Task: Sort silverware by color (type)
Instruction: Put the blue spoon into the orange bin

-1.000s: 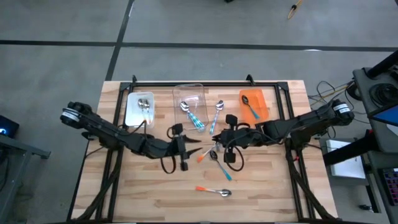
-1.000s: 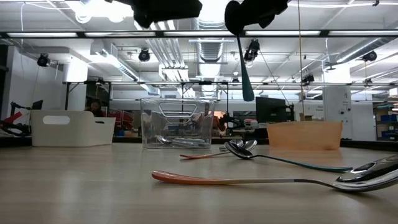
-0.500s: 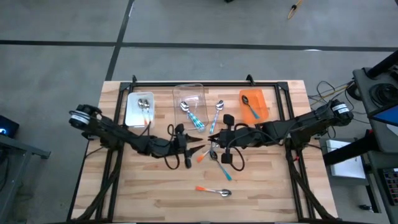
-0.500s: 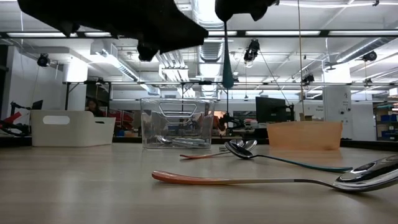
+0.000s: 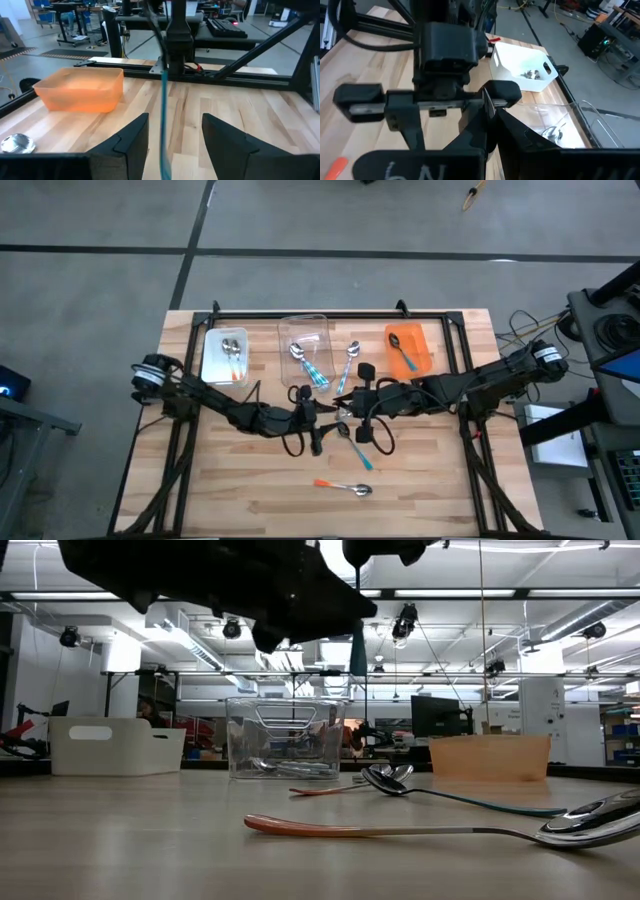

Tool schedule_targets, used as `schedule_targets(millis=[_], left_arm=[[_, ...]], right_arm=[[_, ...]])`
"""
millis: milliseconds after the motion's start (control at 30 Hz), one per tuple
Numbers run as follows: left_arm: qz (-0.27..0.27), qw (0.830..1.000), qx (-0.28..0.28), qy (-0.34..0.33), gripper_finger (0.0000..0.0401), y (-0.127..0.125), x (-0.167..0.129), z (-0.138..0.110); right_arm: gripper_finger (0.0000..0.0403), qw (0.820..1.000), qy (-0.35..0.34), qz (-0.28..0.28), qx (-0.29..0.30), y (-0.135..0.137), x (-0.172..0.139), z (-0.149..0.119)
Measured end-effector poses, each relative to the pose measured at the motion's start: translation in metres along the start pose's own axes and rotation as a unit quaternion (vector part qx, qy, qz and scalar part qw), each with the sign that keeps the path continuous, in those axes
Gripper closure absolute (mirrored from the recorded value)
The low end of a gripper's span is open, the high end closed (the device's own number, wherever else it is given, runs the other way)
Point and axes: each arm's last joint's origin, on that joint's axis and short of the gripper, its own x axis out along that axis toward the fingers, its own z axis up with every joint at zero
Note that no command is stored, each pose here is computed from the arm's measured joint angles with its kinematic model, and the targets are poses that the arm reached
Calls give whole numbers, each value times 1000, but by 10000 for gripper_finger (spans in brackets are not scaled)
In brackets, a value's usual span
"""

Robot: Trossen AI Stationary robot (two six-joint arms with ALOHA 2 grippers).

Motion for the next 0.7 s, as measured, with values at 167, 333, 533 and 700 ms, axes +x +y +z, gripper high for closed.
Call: schedule_targets(millis=[167, 333, 533, 700], left_arm=[[1, 1000, 17, 0, 254, -5, 10, -4], [2, 1000, 20, -1, 315, -5, 11, -4], [9, 1000, 26, -2, 394, -4, 11, -4], [47, 998, 40, -7, 398, -3, 10, -3]], right_arm=[[390, 1000, 2, 0, -5, 0, 0, 0], [390, 1000, 5, 2, -6, 0, 0, -1], [390, 1000, 4, 4, -6, 1, 0, -1], [369, 1000, 3, -4, 8, 0, 0, 0]])
